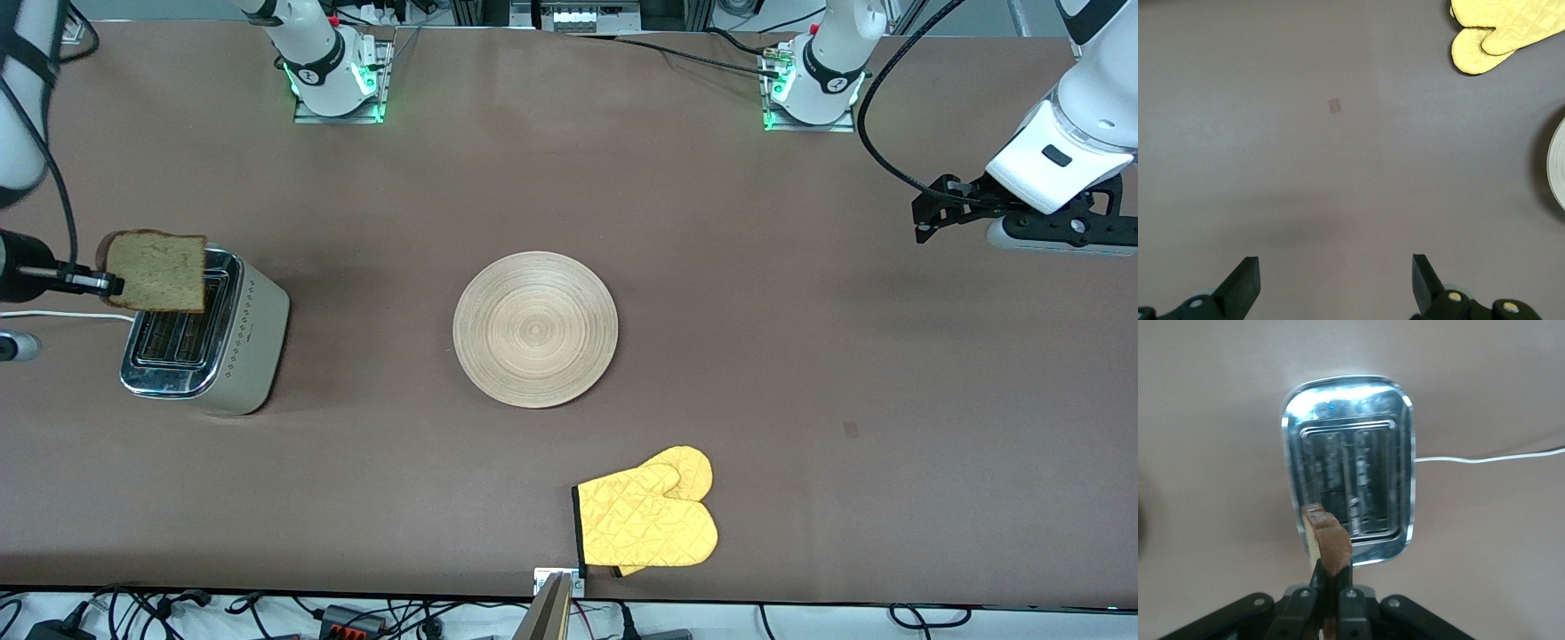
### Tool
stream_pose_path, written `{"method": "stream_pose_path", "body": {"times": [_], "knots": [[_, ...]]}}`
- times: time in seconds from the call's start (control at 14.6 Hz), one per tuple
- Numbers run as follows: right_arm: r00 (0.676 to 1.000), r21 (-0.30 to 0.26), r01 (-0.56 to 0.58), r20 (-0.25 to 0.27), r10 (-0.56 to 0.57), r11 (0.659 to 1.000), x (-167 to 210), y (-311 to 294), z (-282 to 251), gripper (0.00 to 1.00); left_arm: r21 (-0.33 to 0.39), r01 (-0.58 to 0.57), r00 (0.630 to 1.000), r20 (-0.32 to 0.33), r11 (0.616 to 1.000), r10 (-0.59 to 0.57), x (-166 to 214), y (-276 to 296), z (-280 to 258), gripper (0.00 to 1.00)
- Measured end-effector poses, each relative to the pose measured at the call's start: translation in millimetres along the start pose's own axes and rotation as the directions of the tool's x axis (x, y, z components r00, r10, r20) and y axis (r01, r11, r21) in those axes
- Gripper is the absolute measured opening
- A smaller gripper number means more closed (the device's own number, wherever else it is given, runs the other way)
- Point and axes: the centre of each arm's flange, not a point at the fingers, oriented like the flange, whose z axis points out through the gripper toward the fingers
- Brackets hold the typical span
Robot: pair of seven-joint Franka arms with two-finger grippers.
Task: Move plate and put bread in toaster
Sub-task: 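Lift the bread with the right gripper and carry it above the toaster, then lower the bread into the toaster slot with the right gripper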
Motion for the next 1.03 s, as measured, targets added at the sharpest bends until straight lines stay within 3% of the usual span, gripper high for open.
{"method": "stream_pose_path", "body": {"times": [0.27,1.03], "knots": [[1.000,-0.046,0.026,-0.009,-0.027,0.999,24.4,0.3,20.9,0.08,0.000,0.001,1.000,0.000,1.000,-0.001,0.0,-0.5,0.0,1.00],[0.998,-0.073,0.021,-0.058,-0.026,0.997,57.6,-17.2,52.5,0.08,0.000,0.001,1.000,0.008,1.000,-0.001,-0.8,-0.8,0.5,1.00]]}}
